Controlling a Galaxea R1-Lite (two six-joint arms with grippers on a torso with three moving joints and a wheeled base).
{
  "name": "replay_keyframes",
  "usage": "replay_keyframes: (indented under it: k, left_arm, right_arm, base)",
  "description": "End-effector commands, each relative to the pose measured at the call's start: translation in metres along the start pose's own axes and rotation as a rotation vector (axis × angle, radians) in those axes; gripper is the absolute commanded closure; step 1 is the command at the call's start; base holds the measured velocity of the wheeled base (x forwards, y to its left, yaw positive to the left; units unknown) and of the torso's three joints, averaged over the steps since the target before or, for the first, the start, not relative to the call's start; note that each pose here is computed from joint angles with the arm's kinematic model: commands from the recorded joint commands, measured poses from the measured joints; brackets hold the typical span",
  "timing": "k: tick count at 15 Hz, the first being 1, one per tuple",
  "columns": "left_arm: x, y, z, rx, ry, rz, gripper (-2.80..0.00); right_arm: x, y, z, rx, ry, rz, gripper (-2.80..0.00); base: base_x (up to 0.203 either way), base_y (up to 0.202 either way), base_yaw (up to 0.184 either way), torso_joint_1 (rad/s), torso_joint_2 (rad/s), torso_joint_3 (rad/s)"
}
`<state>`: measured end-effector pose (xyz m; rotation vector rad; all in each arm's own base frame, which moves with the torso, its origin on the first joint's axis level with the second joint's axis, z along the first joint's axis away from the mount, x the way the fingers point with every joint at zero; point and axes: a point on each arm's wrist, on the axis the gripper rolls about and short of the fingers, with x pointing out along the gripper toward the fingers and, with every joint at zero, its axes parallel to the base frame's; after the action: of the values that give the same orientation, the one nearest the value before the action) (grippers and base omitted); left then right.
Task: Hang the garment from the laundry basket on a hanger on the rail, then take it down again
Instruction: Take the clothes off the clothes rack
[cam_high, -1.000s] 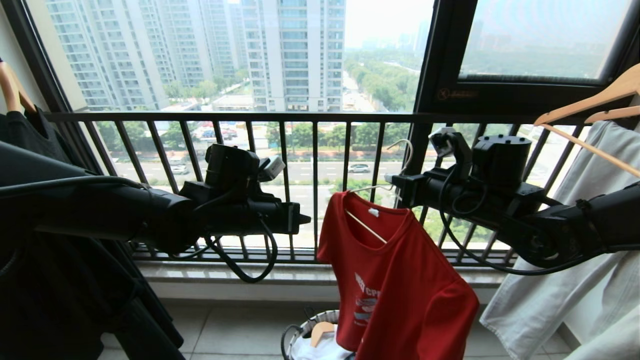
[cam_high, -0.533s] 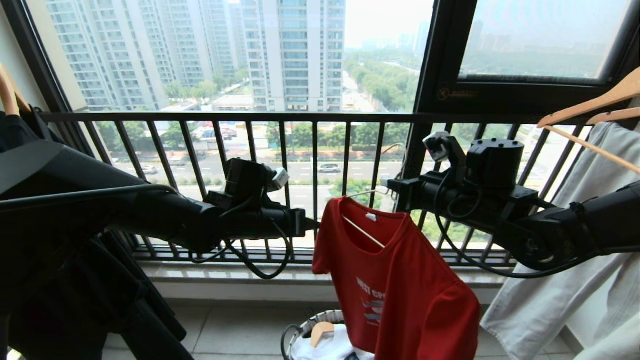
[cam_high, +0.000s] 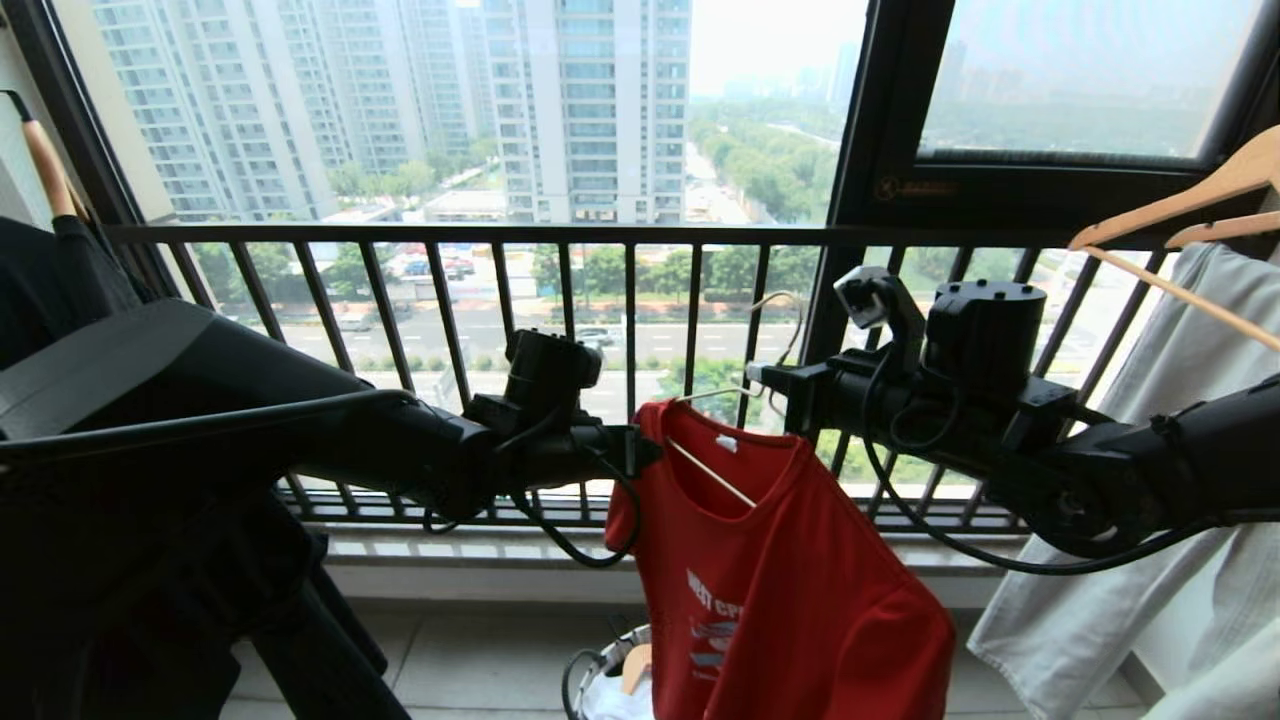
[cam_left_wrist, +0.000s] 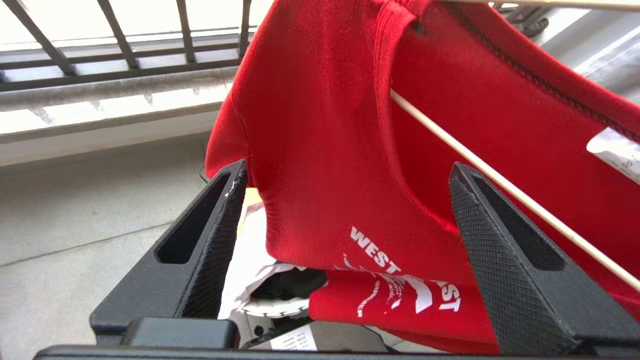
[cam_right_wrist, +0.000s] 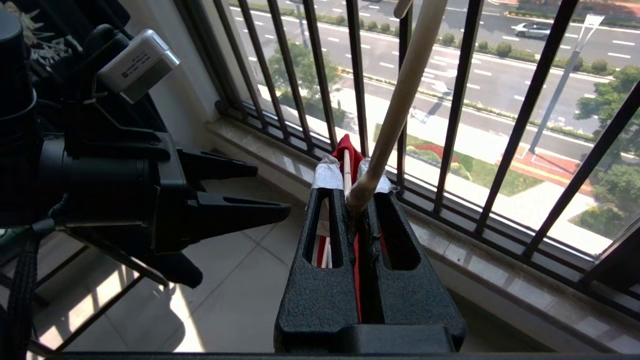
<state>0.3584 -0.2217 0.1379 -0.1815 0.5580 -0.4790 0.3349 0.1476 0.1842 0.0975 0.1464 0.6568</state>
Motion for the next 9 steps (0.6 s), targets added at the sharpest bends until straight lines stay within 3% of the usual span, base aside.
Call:
replay_keyframes:
  k: [1, 5, 9]
  left_arm:
    - [0.004, -0.002, 0.001, 0.002, -0.036, 0.009, -2.80]
    - [0.014, 0.001, 0.004, 0.047, -0.128, 0.128, -2.80]
    - [0.022, 0.004, 0.001, 0.053, -0.144, 0.158, -2.80]
  right_arm:
    - [-0.004, 0.006, 0.004, -0.006, -0.014, 0.015, 0.00]
    - [-0.007, 0.013, 0.004, -0.010, -0.012, 0.031, 0.00]
    - [-0.011, 0.014, 0.007, -0.012, -0.019, 0.033, 0.00]
  base:
    - [0.000, 0.000, 0.000, 0.000, 0.00, 0.000]
    - [0.000, 0.000, 0.000, 0.000, 0.00, 0.000]
    - [0.000, 0.000, 0.000, 0.000, 0.00, 0.000]
